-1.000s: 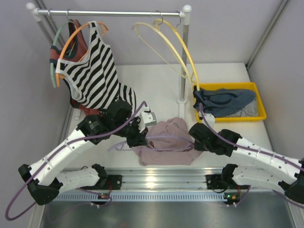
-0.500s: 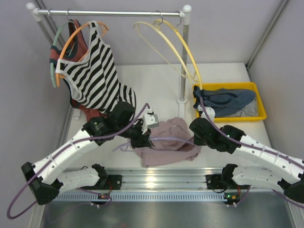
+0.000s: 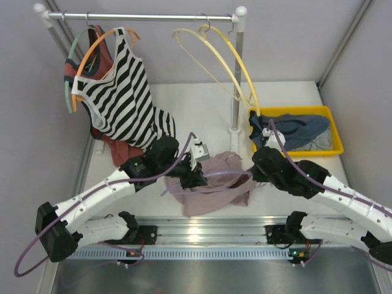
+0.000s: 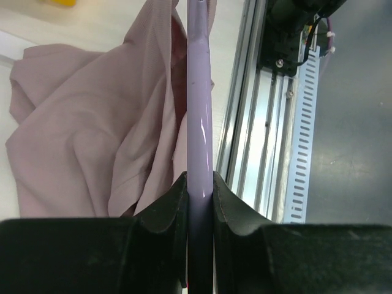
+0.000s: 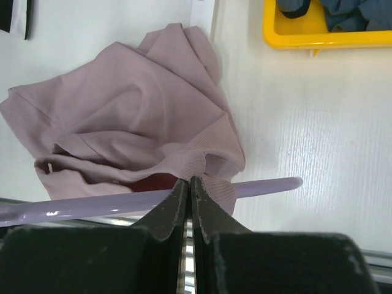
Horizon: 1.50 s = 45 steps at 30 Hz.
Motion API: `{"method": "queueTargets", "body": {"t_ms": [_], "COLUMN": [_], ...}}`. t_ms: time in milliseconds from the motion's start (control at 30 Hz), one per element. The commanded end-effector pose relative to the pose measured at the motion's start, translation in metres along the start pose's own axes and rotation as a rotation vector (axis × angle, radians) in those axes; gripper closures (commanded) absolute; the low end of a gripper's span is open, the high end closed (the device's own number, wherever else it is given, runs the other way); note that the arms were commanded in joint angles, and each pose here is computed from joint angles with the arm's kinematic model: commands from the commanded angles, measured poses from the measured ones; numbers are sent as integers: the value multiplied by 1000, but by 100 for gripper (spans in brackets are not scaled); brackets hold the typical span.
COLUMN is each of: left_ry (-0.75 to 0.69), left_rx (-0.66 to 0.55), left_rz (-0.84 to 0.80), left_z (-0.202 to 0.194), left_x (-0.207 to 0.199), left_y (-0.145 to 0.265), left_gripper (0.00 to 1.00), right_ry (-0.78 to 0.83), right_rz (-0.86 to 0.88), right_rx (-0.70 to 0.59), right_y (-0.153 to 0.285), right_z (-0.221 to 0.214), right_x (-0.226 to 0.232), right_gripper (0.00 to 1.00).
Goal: Place the tank top on the hanger
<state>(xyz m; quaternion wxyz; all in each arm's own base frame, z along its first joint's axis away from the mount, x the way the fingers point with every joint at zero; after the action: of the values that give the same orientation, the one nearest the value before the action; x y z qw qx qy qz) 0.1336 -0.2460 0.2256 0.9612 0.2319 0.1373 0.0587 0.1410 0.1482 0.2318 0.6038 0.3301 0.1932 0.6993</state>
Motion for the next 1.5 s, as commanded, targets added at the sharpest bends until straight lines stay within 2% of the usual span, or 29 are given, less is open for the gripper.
{"method": "queueTargets", "body": {"t_ms": [0,333,433,467,567,767,1167,1333,1467], "left_ry": [-66,-14,3,12,46,122,141,140,141], "left_rx": [-184,-259,-308,-307,-312,-301,-270,-265,-270], "left_rz": [-53,-55,-44,-41,-26,-10,-34,-36,-13], "left_z": [33,25,26,24,19,12,17,18,20], "left_x": [-2,7,11,12,18,26,21,18,17], "left_y": [-15,-57,-64,-67,-76,-92,-103,-105,-107], "left_gripper": [100,100,100,100,100,100,100,100,100], "right_ry": [-19,-40,-55,-55,-83,-84,11,23,31], "right_rz": [24,30,33,30,60,201,153,130,126], "right_rx": [-74,-106,-118,-118,-147,-199,-214,-203,-196], "right_y": [9,-4,-5,-7,-5,1,-26,-39,-45], "right_z": [21,17,15,11,9,9,11,4,0], "right_x": [7,8,5,3,-1,5,20,22,23], "right_gripper": [100,96,86,76,63,55,52,55,64]}}
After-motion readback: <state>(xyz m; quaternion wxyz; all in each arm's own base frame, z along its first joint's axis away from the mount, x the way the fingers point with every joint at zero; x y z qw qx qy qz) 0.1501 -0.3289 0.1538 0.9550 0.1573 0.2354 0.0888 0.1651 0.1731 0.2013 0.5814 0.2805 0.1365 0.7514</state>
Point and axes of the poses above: each gripper's point midway between its finger pads, its own y axis back along the fingers, its own x axis along the line the jaws close on, z = x × y, the point moved 5 cm from there along y, back along the fingers, and after that the axes turned 1 degree about -y, right-handed, at the moved point
